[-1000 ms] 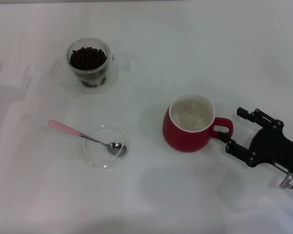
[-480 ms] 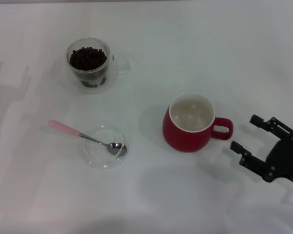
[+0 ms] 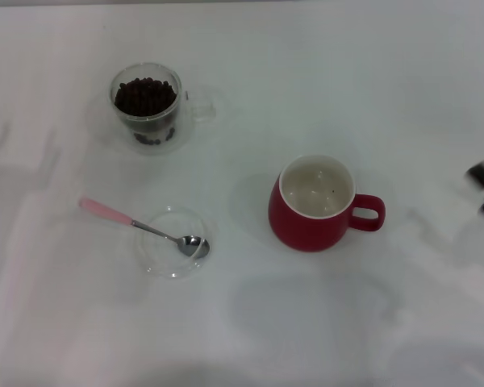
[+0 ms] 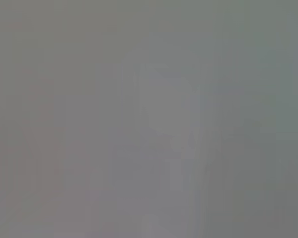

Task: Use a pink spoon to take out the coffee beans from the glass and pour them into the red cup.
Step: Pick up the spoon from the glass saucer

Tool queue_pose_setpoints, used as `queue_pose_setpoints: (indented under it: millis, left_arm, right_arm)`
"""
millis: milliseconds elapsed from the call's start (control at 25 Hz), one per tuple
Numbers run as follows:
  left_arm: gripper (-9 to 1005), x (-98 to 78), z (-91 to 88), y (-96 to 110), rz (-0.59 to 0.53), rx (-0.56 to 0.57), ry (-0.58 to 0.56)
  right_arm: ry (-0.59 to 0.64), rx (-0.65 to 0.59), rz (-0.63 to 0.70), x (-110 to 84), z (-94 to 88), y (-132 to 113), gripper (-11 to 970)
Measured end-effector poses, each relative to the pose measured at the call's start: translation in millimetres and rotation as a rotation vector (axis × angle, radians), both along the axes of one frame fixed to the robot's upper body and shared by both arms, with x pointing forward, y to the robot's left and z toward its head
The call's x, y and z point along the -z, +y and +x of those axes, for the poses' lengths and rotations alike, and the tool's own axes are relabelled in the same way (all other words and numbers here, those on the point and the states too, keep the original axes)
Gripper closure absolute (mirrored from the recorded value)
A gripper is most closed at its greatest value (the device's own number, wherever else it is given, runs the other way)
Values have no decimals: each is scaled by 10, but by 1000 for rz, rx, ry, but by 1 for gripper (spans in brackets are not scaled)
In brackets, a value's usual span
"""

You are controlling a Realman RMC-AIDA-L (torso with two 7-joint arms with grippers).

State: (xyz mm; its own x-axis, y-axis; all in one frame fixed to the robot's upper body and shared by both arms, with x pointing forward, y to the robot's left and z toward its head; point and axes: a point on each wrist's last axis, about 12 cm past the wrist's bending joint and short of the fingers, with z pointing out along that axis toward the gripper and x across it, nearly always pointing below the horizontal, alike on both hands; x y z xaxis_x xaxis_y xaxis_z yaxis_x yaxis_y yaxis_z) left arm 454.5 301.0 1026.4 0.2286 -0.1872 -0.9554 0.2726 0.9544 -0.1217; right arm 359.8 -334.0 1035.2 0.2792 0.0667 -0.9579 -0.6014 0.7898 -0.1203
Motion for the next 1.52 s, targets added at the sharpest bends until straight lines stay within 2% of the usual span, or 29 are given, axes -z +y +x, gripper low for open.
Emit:
queue_pose_setpoints:
  millis: [160,360,480,680,760,800,880,1080,1520]
  left_arm:
    - [297,27,-208,-72,-210,12,14]
    - [297,103,-367,-164,-526,76,115]
    - [297,167,-468,-277,-651,98,187]
    - [297,277,-574,-504,-798,150,337]
    - [297,349,-621,-566,-832,145,411]
    - [297,349,-621,-566,-832,145,411]
    - [297,426,-722,-616,-866,120,484]
    - [298,474,-822,-601,-905,104,525]
    - [298,549,-637,-657,-893,168,645]
  right_arm:
    - [-54,106,25,-102,81,-186,205]
    - [-51,174,56,-203,209,-419,204]
    - [-45,206,38,-243,279,-535,204]
    - [-76,302,30,-290,357,-650,204]
    - [-88,325,33,-312,383,-685,204]
    - [-90,330,37,-324,395,-704,204]
    - [-88,336,57,-348,411,-742,204]
    - [-99,362,96,-379,426,-782,204]
    - [-109,362,95,-389,431,-777,205]
